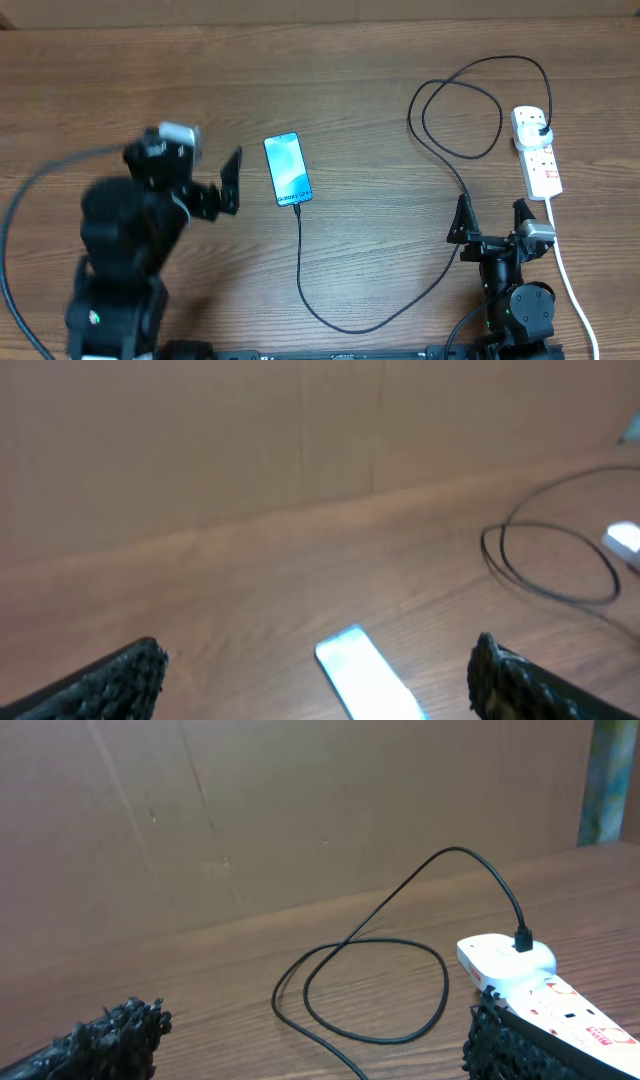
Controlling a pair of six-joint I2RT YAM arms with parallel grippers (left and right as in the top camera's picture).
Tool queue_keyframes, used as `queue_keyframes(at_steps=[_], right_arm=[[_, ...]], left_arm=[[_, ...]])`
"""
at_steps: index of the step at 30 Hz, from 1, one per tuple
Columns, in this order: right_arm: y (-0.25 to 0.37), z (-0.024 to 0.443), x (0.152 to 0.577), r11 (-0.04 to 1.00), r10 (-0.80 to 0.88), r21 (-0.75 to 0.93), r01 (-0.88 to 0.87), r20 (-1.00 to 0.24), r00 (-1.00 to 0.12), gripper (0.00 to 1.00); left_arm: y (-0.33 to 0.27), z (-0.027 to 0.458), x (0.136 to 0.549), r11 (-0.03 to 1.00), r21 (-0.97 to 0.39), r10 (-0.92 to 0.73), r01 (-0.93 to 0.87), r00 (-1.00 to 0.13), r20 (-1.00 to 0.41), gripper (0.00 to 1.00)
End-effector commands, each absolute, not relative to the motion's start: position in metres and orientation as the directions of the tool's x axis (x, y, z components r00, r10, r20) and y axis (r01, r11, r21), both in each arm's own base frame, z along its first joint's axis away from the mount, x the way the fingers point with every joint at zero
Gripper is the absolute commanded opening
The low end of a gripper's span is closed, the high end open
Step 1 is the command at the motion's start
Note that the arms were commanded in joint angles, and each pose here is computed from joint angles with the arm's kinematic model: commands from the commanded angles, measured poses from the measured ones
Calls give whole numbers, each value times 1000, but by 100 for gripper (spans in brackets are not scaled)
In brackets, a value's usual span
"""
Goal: Plug charger to phone and switch on socket
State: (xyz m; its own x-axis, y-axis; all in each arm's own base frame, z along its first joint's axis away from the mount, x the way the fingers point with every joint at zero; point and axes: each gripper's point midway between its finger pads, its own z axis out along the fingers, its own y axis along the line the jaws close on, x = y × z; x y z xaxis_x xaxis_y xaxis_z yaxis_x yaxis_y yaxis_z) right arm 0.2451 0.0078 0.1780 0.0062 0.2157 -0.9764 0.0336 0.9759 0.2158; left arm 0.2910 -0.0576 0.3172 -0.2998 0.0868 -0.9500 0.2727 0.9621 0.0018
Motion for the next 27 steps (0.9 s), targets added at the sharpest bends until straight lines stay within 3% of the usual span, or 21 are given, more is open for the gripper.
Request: queue_keyframes(at_steps=[1, 14, 27], right_arm=[[10, 176, 245, 977, 210, 210, 26, -978, 9, 100], [10, 176, 245, 977, 209, 210, 26, -978, 8, 100], [10, 176, 245, 977, 210, 210, 26, -978, 9, 100]], left_arm=[[-57, 290, 272, 958, 27, 98, 284, -238, -966, 100], [-53, 219, 248, 962, 61, 81, 265, -65, -995, 99], [-53, 195, 241, 962, 84, 68, 260, 69, -995, 100]])
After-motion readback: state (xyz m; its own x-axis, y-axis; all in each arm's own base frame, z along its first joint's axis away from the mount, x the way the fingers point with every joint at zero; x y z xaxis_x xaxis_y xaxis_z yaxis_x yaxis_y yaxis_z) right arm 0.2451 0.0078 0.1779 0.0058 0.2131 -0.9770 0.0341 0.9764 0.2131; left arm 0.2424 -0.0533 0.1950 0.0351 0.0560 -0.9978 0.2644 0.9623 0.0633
